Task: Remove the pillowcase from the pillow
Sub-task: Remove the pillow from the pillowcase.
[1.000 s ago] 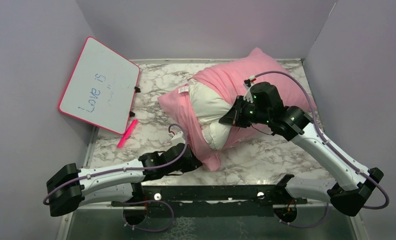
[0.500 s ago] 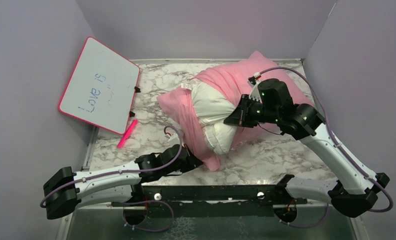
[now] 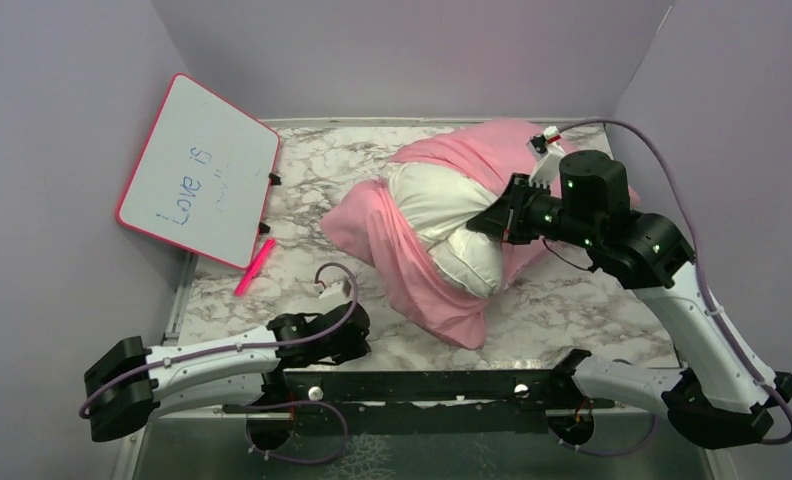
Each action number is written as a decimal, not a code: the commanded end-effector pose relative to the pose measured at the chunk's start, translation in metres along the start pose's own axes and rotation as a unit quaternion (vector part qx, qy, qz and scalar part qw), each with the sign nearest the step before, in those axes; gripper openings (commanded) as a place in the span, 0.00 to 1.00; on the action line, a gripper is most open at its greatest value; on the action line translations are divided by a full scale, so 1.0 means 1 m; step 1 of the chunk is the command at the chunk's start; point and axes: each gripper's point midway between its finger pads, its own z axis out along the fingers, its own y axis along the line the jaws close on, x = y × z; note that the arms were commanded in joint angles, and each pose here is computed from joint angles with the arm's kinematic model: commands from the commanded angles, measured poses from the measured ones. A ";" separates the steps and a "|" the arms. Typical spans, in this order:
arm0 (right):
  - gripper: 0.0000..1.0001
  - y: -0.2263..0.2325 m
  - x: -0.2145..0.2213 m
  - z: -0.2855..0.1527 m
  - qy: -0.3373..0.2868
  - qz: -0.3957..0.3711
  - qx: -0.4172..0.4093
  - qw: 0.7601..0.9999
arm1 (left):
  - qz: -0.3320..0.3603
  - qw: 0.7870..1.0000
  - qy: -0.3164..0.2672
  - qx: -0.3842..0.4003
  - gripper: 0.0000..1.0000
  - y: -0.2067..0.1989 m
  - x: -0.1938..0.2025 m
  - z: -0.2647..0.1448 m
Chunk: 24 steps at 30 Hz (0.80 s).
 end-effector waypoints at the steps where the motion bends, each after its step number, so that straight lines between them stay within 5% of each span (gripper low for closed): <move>1: 0.01 0.005 -0.008 0.004 -0.049 0.015 -0.031 0.998 | 0.025 0.992 -0.061 0.108 0.00 -0.059 -0.039 -0.048; 3: 0.01 -0.015 0.020 0.028 -0.021 0.038 -0.023 0.999 | 0.030 0.983 -0.084 0.163 0.05 -0.086 -0.054 -0.077; 6: 0.01 -0.029 0.040 0.052 0.000 0.063 -0.016 0.998 | 0.031 0.967 -0.104 0.229 0.40 -0.113 -0.068 -0.114; 10: 0.01 -0.025 0.051 0.074 0.021 0.078 -0.048 0.996 | 0.030 0.958 -0.098 0.268 0.68 -0.126 -0.067 -0.130; 17: 0.01 -0.020 0.056 0.087 0.035 0.098 -0.071 0.992 | -0.028 0.965 -0.078 0.249 0.75 -0.112 -0.055 -0.098; 24: 0.01 -0.016 0.065 0.082 0.045 0.108 -0.089 0.989 | -0.065 0.951 -0.138 0.270 0.80 -0.124 -0.079 -0.091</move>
